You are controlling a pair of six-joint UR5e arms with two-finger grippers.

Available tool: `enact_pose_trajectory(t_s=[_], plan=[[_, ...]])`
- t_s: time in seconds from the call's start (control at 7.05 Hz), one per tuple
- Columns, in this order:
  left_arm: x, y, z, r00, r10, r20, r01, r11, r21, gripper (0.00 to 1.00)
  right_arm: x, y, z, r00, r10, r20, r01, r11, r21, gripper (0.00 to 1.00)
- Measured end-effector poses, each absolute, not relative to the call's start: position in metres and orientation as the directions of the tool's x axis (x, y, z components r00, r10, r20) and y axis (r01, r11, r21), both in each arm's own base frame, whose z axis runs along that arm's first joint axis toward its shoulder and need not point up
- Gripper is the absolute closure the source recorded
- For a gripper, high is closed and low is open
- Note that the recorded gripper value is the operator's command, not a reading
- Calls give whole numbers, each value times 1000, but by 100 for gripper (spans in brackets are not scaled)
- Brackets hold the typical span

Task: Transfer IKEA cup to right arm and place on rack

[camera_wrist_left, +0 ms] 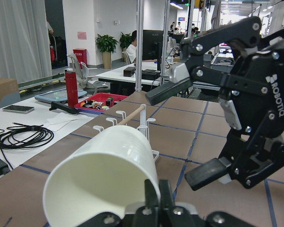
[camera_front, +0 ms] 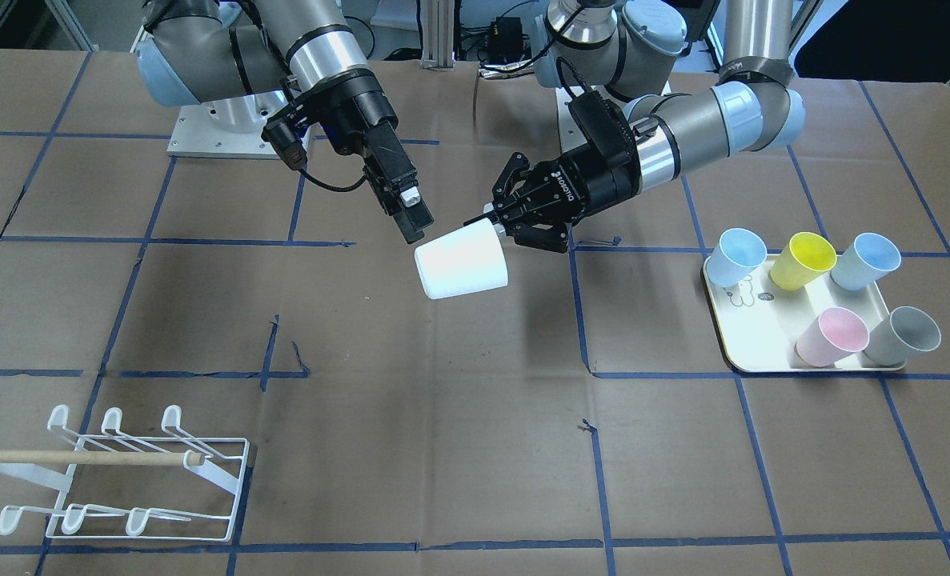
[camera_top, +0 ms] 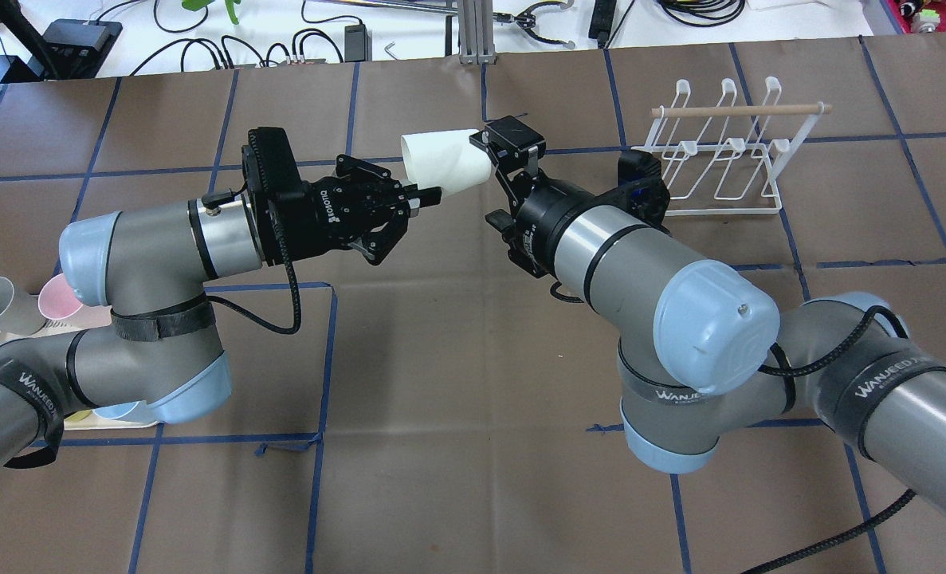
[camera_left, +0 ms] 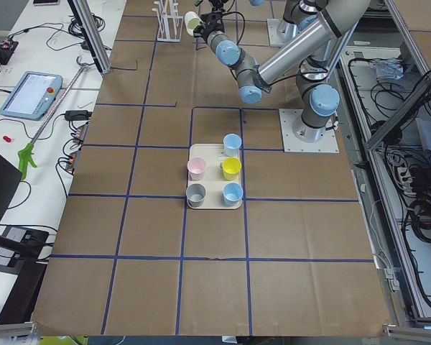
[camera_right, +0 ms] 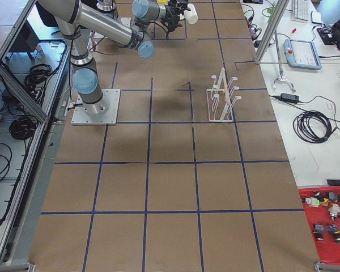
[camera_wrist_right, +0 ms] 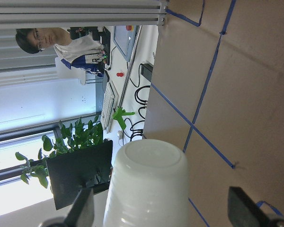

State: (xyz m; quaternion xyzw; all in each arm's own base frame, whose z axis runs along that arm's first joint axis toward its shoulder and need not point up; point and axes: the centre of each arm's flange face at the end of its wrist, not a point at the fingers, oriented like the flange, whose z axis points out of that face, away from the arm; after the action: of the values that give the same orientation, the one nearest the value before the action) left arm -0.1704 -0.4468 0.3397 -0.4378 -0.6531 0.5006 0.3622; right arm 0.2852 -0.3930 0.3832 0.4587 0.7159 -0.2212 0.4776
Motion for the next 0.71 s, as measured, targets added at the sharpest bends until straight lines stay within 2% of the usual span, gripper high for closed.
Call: enact_pose_trajectory(t_s=[0.71], plan=[[-171,-446,340,-353,935,37,208,117,-971,100,307,-413,374,-99,473,-876,877,458,148,1]])
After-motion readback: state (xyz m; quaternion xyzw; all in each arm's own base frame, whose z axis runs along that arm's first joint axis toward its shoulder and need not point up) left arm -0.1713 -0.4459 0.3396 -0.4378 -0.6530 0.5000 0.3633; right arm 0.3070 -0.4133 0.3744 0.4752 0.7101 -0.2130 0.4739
